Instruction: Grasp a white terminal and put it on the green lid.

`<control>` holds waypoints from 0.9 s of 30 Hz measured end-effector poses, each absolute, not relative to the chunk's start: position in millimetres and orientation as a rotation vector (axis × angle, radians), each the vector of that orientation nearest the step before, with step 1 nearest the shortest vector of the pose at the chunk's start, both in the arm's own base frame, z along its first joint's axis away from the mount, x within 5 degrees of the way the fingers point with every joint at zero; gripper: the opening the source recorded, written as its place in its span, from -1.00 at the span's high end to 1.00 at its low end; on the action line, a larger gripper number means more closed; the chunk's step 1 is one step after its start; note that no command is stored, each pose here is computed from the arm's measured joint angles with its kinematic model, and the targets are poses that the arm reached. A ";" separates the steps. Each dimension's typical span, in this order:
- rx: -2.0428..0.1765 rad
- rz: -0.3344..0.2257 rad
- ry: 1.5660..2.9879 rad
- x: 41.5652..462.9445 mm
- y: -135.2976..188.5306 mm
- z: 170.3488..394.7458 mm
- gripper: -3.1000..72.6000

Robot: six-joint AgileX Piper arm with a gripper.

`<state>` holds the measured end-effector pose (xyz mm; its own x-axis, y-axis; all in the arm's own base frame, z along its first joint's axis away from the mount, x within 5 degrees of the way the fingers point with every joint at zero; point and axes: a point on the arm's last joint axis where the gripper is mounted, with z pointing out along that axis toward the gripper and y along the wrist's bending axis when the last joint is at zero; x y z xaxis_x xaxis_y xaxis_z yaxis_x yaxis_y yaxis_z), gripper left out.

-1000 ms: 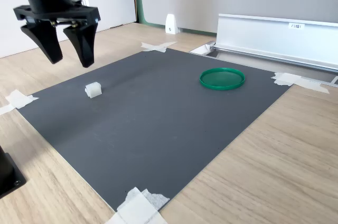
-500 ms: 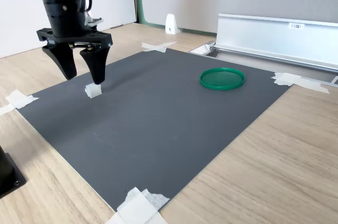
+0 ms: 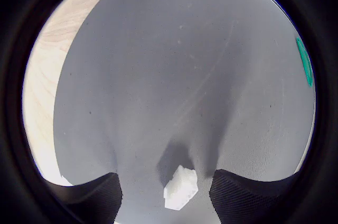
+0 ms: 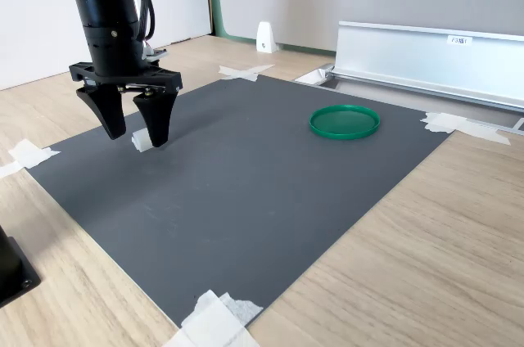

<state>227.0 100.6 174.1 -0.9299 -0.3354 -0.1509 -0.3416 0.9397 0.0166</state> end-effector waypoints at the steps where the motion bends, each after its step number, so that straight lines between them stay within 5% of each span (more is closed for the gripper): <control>1: -0.517 0.065 2.946 227.4 100.8 174.2 -0.93; 6: -0.516 0.066 2.943 227.6 100.9 174.2 -0.71; 22: -0.520 0.041 2.967 229.4 100.6 167.5 0.56; 27: -0.552 0.027 2.968 230.7 98.6 168.9 0.68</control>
<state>230.7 98.6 168.9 -0.9259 -0.3571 -0.1232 -0.3592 0.9332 -0.0049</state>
